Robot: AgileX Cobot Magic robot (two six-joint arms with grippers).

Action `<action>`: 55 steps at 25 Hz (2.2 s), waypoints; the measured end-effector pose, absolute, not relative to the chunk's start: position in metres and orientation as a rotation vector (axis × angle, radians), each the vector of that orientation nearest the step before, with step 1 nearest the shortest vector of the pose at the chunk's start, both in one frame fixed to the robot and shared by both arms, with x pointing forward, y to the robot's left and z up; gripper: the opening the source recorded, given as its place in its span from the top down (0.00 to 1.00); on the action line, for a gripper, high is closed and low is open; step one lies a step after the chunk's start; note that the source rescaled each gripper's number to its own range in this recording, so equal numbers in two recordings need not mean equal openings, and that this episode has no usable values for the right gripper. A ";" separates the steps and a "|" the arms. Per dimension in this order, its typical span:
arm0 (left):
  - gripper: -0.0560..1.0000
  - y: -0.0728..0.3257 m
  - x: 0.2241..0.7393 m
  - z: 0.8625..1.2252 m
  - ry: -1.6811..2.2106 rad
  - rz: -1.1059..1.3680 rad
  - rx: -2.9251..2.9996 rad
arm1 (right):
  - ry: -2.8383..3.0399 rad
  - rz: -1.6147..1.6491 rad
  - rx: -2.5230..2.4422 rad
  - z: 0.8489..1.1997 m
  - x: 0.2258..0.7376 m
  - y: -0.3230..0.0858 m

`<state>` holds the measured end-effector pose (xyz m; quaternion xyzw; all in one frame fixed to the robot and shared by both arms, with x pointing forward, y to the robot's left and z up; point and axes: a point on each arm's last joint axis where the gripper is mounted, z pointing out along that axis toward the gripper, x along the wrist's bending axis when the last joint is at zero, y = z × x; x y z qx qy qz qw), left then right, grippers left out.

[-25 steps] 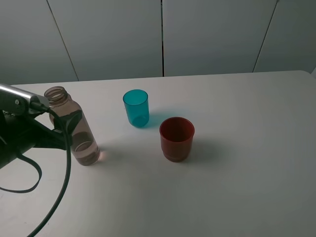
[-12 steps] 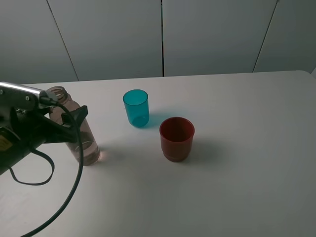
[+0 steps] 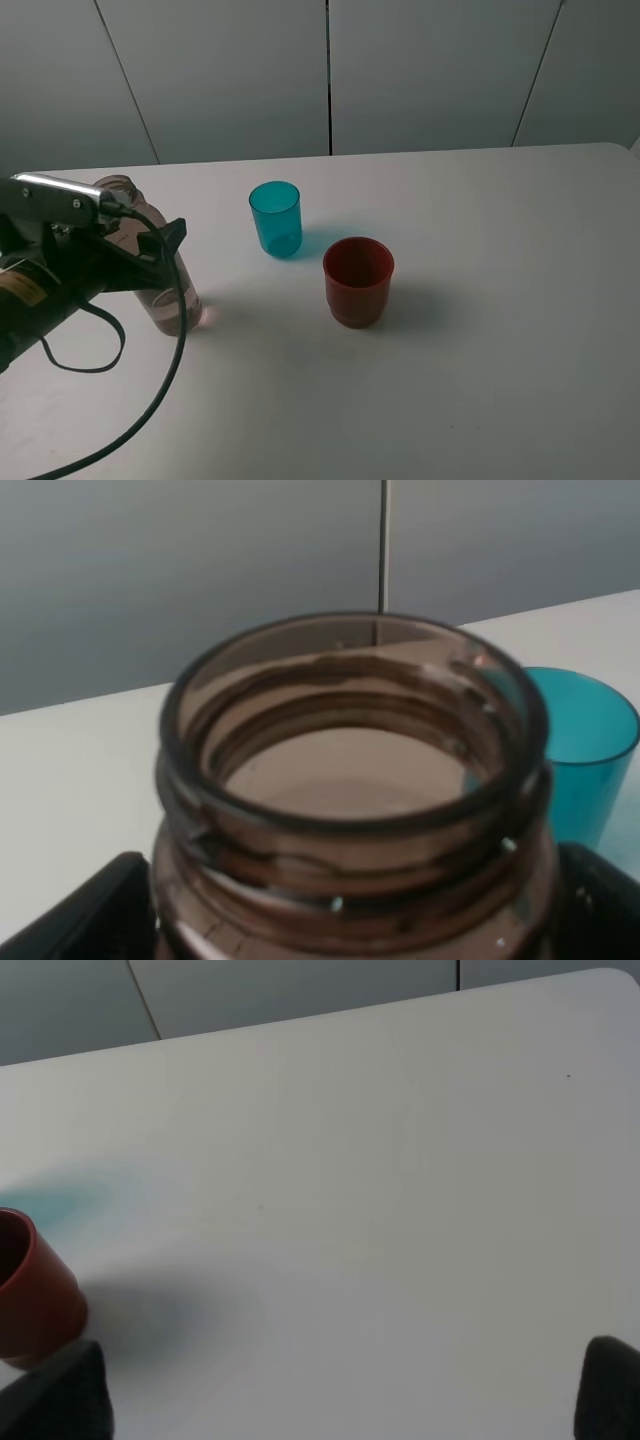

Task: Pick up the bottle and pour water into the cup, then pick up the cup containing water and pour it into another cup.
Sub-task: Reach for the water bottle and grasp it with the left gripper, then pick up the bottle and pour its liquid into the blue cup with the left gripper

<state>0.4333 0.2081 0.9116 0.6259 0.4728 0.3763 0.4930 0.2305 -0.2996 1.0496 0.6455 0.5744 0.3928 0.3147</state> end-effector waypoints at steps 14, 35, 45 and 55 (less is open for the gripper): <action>0.06 0.197 0.449 0.877 1.176 0.890 1.629 | 1.514 1.035 1.701 1.050 0.230 -0.300; 0.93 0.194 0.454 0.878 1.173 0.883 1.601 | 1.514 1.035 1.701 1.050 0.230 -0.300; 0.93 0.194 0.456 0.879 1.199 0.888 1.579 | 1.514 1.035 1.701 1.050 0.230 -0.300; 0.93 0.194 0.459 0.897 1.120 0.989 1.596 | 1.514 1.035 1.701 1.050 0.230 -0.300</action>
